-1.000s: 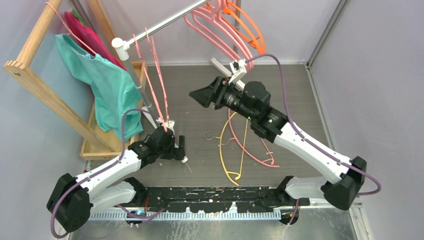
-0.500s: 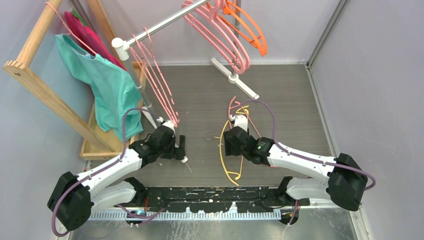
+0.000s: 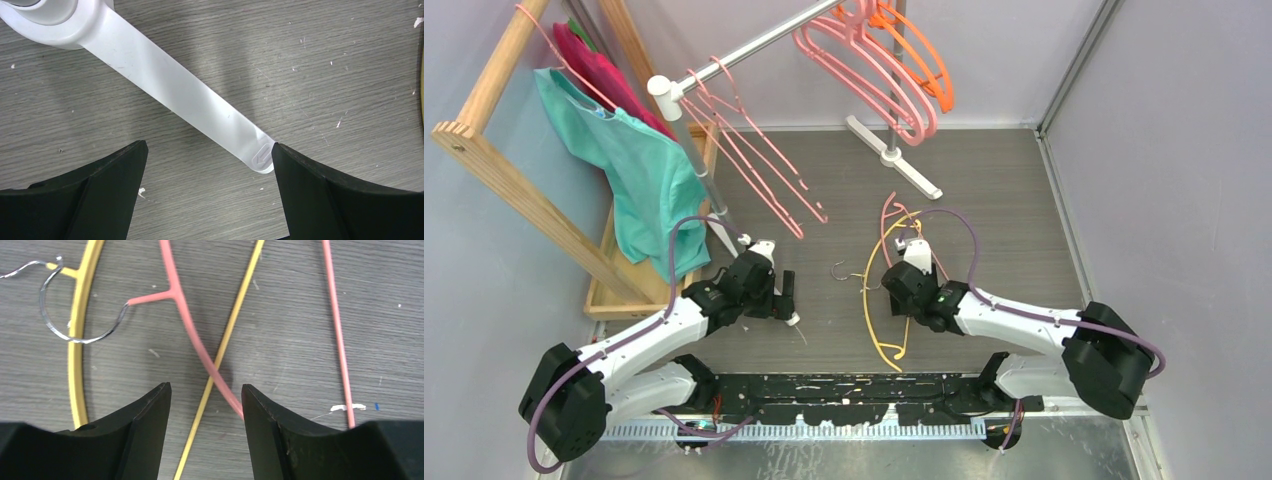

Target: Organize the hangers

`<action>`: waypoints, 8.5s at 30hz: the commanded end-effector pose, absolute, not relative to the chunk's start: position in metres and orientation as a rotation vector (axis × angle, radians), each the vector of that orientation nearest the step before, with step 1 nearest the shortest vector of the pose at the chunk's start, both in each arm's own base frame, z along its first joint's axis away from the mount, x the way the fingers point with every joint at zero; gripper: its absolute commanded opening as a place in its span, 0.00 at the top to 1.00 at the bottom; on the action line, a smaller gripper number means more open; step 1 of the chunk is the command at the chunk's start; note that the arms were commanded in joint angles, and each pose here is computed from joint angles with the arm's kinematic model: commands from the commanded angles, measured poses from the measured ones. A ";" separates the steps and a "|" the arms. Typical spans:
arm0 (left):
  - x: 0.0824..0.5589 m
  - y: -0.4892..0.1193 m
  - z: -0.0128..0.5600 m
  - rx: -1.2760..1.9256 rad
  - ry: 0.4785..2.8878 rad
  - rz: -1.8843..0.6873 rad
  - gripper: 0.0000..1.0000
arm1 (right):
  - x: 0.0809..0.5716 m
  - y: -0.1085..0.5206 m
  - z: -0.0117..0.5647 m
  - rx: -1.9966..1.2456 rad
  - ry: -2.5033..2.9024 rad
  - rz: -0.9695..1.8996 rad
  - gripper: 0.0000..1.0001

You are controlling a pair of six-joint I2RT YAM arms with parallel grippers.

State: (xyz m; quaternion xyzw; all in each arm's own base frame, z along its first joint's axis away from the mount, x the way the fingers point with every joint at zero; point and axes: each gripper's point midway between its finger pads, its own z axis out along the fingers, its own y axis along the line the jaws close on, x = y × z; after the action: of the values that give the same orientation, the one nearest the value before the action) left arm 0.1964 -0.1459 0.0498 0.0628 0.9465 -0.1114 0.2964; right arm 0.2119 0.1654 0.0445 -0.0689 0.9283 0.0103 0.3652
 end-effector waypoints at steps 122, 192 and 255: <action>0.220 -0.159 0.089 0.189 2.384 -0.340 0.02 | 0.338 0.407 0.491 -0.315 1.518 1.555 0.61; 0.225 -0.163 0.067 0.179 2.448 -0.304 0.02 | 0.179 0.252 0.000 -0.363 2.398 0.130 0.57; 0.235 -0.166 0.086 0.209 2.420 -0.281 0.02 | 0.123 0.212 0.429 -0.046 1.744 1.352 0.99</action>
State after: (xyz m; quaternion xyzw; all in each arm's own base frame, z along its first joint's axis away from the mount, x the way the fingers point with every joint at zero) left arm 0.2225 -0.1579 0.0643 0.0780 0.9425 -0.0963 0.3102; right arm 0.1290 0.2054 0.3774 -0.0199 0.7521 0.4896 0.4406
